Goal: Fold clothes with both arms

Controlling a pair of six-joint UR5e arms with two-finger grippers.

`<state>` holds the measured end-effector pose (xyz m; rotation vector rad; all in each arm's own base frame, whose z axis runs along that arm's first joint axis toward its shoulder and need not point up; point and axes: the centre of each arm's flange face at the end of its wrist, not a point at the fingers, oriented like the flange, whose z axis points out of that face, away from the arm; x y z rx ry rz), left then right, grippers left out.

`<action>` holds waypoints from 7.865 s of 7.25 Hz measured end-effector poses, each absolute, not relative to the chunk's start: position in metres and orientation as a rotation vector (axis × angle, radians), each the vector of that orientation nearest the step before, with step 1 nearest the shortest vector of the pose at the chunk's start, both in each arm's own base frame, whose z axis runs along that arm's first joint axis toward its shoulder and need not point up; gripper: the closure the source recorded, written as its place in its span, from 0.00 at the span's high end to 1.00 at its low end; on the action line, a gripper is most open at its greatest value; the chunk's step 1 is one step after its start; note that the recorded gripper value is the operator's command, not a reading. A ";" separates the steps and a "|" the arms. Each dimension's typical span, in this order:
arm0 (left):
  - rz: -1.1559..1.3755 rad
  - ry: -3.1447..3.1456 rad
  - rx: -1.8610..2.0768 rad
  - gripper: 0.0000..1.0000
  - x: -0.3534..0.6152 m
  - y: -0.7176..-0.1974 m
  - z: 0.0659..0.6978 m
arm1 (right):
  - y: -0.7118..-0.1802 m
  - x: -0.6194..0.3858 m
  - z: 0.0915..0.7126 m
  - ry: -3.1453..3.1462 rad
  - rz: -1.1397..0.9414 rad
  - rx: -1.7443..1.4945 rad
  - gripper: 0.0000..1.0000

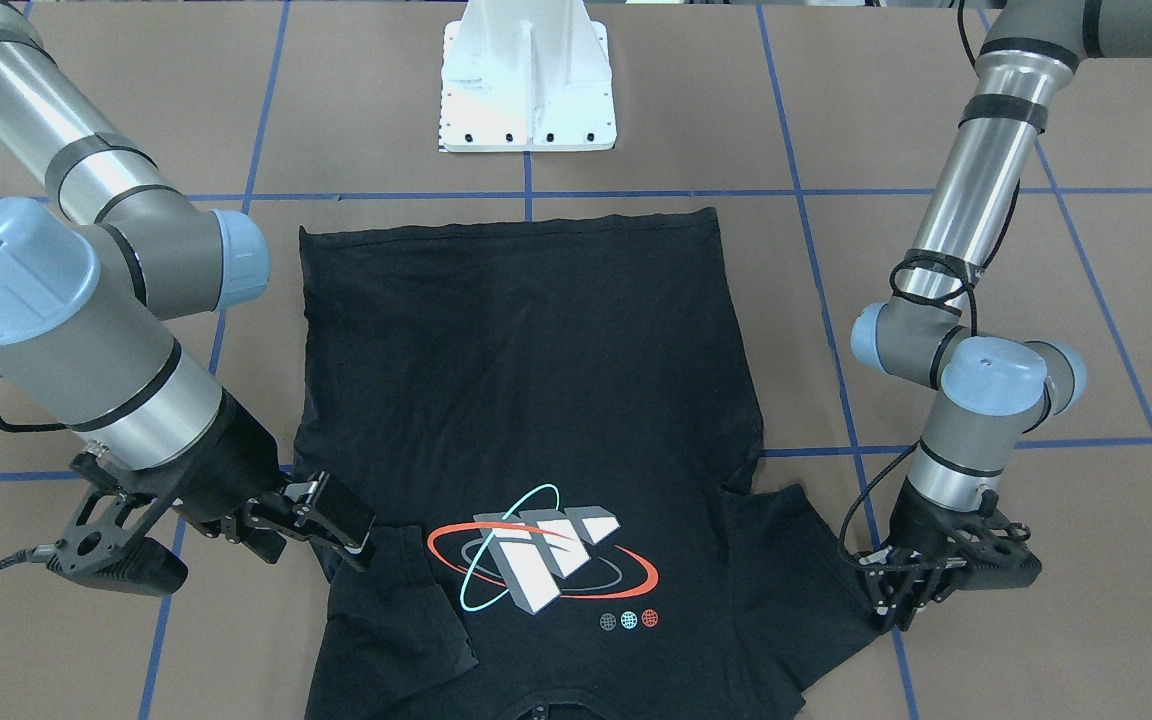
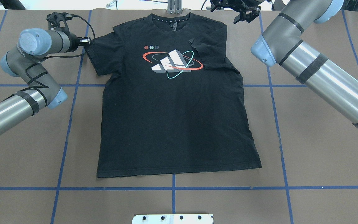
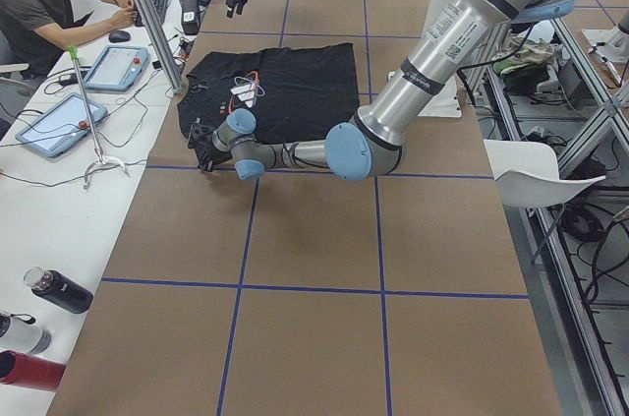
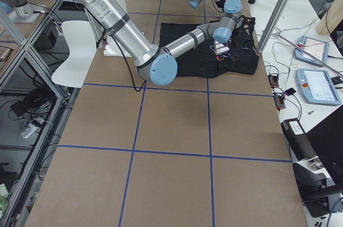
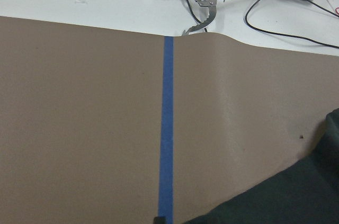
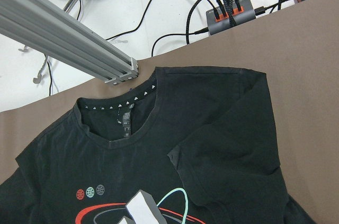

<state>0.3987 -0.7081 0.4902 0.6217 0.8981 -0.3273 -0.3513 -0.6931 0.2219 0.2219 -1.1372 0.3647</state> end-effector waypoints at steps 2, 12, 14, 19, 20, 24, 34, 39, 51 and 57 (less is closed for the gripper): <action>-0.326 0.900 0.623 0.00 0.399 -0.708 0.489 | -0.693 -0.351 0.221 -1.138 0.365 0.223 0.99; -0.458 1.205 0.480 0.00 0.472 -0.659 0.329 | -0.692 -0.349 0.222 -1.143 0.364 0.225 0.99; -0.510 1.229 0.457 0.00 0.526 -0.652 0.294 | -0.693 -0.347 0.224 -1.141 0.363 0.227 0.99; -0.565 1.224 0.495 0.00 0.550 -0.678 0.280 | -0.698 -0.335 0.231 -1.129 0.363 0.242 0.99; -0.578 1.221 0.508 0.00 0.542 -0.686 0.281 | -0.699 -0.334 0.233 -1.126 0.361 0.243 0.99; -0.599 1.254 0.554 0.00 0.530 -0.701 0.269 | -0.698 -0.333 0.247 -1.110 0.350 0.242 0.99; -0.477 1.367 0.477 1.00 0.490 -0.658 0.224 | -0.685 -0.310 0.256 -1.133 0.335 0.125 0.99; -0.373 1.203 0.237 1.00 0.388 -0.539 0.222 | -0.574 -0.261 0.282 -1.049 0.359 -0.036 1.00; -0.265 1.239 0.042 1.00 0.358 -0.393 0.301 | -0.426 -0.303 0.344 -1.040 0.166 -0.160 1.00; -0.278 1.224 0.052 1.00 0.362 -0.386 0.312 | -0.357 -0.402 0.387 -0.920 0.023 -0.140 0.99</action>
